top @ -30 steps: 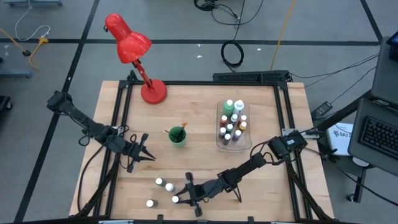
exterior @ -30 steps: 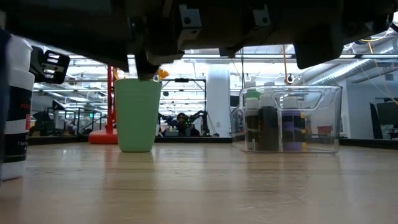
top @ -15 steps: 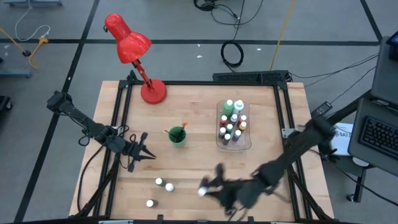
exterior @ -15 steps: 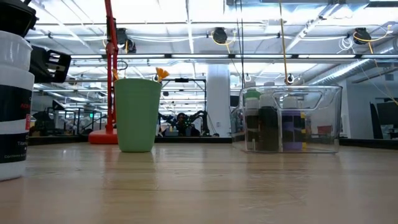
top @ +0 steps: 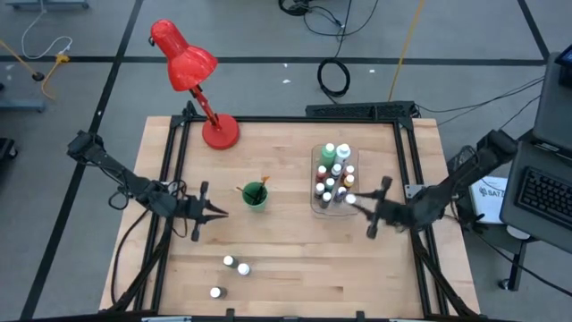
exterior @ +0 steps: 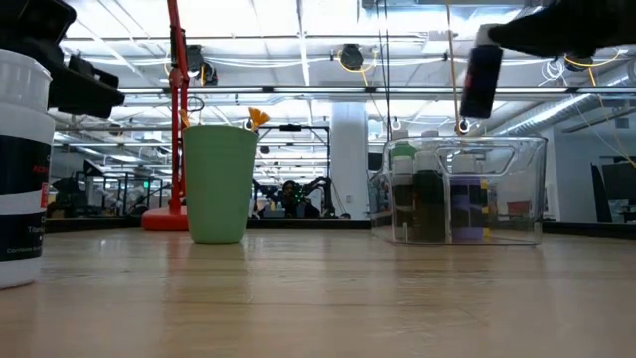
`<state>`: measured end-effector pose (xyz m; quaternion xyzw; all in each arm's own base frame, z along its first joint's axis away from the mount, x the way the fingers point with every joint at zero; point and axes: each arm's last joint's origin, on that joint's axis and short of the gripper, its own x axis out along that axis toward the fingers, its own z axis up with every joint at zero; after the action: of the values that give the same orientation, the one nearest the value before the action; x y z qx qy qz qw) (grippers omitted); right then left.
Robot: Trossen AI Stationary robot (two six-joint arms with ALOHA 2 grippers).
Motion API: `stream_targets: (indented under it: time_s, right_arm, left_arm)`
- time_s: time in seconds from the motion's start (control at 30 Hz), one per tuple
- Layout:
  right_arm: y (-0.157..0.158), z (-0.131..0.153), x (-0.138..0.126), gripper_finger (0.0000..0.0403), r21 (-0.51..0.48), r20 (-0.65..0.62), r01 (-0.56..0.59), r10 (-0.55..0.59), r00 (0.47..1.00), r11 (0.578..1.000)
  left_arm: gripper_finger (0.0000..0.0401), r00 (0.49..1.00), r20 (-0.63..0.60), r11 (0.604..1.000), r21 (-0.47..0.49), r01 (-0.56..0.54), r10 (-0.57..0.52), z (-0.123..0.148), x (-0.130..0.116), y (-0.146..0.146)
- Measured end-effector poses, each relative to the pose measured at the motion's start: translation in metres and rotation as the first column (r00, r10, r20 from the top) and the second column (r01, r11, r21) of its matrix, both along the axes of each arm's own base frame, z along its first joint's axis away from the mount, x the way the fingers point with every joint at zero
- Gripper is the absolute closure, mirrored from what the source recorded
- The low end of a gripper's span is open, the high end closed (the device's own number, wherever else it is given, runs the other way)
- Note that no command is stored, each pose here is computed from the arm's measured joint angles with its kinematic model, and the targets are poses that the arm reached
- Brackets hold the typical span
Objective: Pick & Place Paint Supplies
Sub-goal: Put the small blue paint bottle into the transparent bin
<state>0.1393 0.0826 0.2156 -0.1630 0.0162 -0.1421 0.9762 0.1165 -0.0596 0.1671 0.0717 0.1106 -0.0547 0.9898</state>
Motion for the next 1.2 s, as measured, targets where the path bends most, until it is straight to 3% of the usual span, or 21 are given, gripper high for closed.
stream_targets:
  time_s: [0.1, 0.3, 0.77, 0.97, 1.2]
  right_arm:
    - [-0.013, -0.013, -0.018, 0.0302, 0.022, 0.058, -0.007, 0.005, 0.998, 1.000]
    - [-0.022, -0.038, -0.029, 0.0302, 0.040, 0.017, -0.016, 0.016, 1.000, 0.999]
    - [-0.040, -0.056, -0.020, 0.0302, 0.115, -0.068, 0.026, -0.018, 0.997, 0.993]
    - [-0.048, -0.056, -0.013, 0.0303, 0.145, -0.077, -0.098, 0.110, 0.991, 0.985]
    - [-0.064, -0.059, -0.009, 0.0304, 0.255, -0.070, -0.002, 0.021, 0.997, 0.967]
  left_arm:
    - [0.0368, 1.000, 0.015, 1.000, -0.007, -0.009, 0.009, 0.002, 0.000, 0.000]
    - [0.0368, 0.999, 0.020, 1.000, -0.004, -0.030, 0.030, 0.002, 0.001, 0.001]
    - [0.0368, 0.997, 0.031, 0.997, -0.005, -0.072, 0.072, 0.003, 0.001, 0.002]
    - [0.0368, 0.997, 0.030, 0.997, -0.004, -0.072, 0.072, 0.002, 0.001, 0.002]
    - [0.0368, 0.997, 0.029, 0.997, 0.005, -0.072, 0.071, 0.002, 0.001, 0.002]
